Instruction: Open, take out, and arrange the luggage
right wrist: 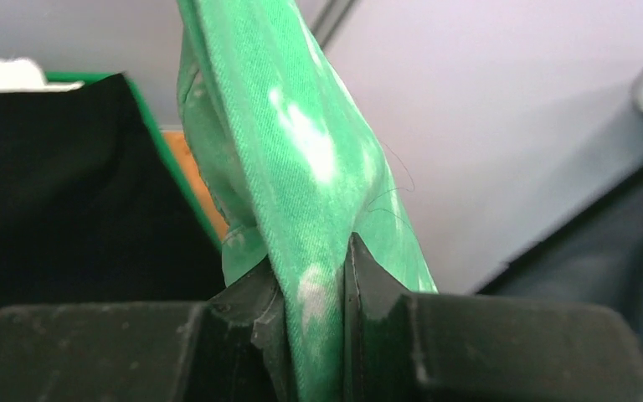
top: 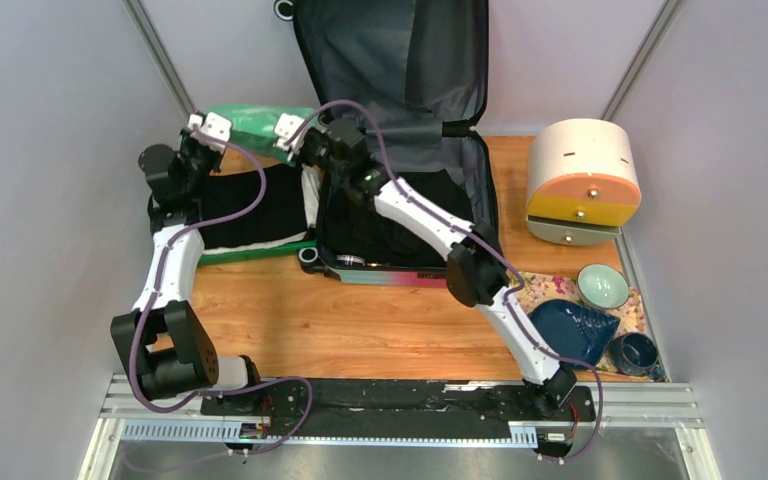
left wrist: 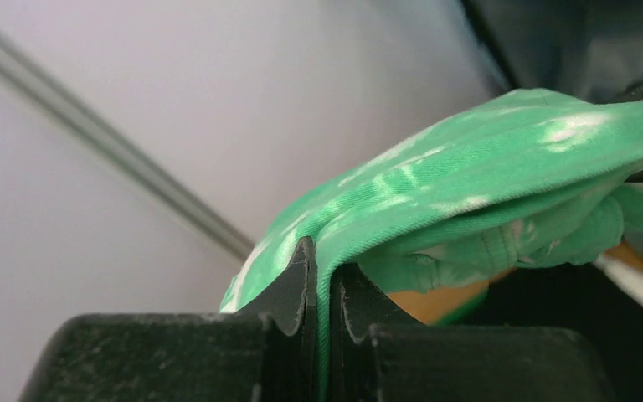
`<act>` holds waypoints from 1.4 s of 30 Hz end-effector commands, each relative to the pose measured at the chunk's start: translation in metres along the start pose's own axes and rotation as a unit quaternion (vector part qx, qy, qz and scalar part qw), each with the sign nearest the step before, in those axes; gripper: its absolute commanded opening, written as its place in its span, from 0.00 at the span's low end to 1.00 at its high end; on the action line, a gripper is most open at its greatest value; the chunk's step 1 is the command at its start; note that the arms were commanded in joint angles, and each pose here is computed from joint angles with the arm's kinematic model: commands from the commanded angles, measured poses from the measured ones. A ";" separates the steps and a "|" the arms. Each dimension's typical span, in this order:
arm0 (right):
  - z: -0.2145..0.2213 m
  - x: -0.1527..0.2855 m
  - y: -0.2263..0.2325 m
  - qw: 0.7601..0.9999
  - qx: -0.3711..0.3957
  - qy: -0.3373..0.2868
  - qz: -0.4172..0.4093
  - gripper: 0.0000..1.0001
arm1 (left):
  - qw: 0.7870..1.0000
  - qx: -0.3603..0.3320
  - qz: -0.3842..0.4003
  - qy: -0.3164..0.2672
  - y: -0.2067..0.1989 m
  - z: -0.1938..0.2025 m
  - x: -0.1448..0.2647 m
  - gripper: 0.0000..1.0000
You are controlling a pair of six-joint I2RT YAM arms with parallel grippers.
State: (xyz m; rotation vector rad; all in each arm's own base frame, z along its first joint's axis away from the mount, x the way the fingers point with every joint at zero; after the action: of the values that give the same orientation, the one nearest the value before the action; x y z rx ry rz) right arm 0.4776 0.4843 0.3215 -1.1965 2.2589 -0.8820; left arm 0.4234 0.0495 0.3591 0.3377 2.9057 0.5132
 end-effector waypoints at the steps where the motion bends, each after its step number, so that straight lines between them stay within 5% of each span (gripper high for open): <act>1: -0.064 -0.014 -0.010 0.988 0.065 -0.125 0.064 0.00 | 0.996 -0.018 -0.086 -0.012 0.045 0.012 0.045 0.00; 7: -0.048 -0.015 0.097 0.984 0.048 -0.137 -0.099 0.00 | 0.997 -0.016 -0.013 0.079 0.024 0.093 0.095 0.00; 13: -0.039 0.005 0.143 0.965 -0.013 -0.130 -0.226 0.00 | 0.980 -0.037 0.106 0.165 -0.017 0.155 0.132 0.00; 15: -0.048 0.014 0.154 0.952 -0.033 -0.148 -0.265 0.07 | 0.972 -0.031 0.134 0.192 -0.023 0.160 0.139 0.00; 16: -0.049 0.017 0.160 0.947 -0.040 -0.149 -0.282 0.14 | 0.967 -0.026 0.151 0.201 -0.027 0.163 0.141 0.05; 17: -0.050 0.019 0.161 0.944 -0.045 -0.152 -0.291 0.35 | 0.965 -0.050 0.162 0.201 -0.020 0.155 0.136 0.25; 19: -0.055 0.023 0.164 0.936 -0.052 -0.163 -0.309 0.65 | 0.951 0.004 0.204 0.231 -0.032 0.161 0.144 0.49; 22: -0.060 0.028 0.159 0.931 -0.060 -0.158 -0.325 0.78 | 0.942 0.032 0.248 0.223 -0.016 0.119 0.135 0.76; 27: -0.074 0.051 0.146 0.927 -0.024 -0.165 -0.335 0.84 | 0.897 0.142 0.329 0.258 -0.025 0.078 0.144 0.79; 33: -0.090 0.085 0.116 0.936 -0.058 -0.126 -0.324 0.86 | 0.890 0.219 0.308 0.253 -0.020 0.031 0.140 0.79; 37: -0.083 0.095 0.080 0.943 -0.140 -0.075 -0.291 0.85 | 0.889 0.271 0.245 0.277 -0.031 0.061 0.133 0.71; 39: -0.077 0.100 0.061 0.948 -0.167 -0.044 -0.266 0.85 | 0.909 0.242 0.180 0.287 -0.021 0.076 0.119 0.70; 40: -0.066 0.106 0.052 0.945 -0.198 -0.014 -0.262 0.84 | 0.895 0.271 0.166 0.313 -0.040 0.095 0.117 0.71; 41: -0.059 0.110 0.048 0.943 -0.210 0.005 -0.257 0.83 | 0.912 0.244 0.135 0.300 -0.030 0.102 0.103 0.71; 42: -0.047 0.119 0.046 0.938 -0.229 0.049 -0.255 0.82 | 0.906 0.248 0.118 0.321 -0.031 0.118 0.100 0.70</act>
State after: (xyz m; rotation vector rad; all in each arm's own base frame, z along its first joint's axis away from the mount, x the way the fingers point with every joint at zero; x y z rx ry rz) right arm 0.3356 0.4636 0.3073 -2.0504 1.9733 -0.6695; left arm 0.3062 0.0751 0.2427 1.1411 3.5524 -0.1098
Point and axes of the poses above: each gripper's point midway between its finger pads, its own x axis back along the fingers, its own y axis along the line the jaws close on, z = x × y, the point moved 4 cm from there along x, back along the fingers, and after that the axes turned 13 degrees about x, right-handed, at the moved point
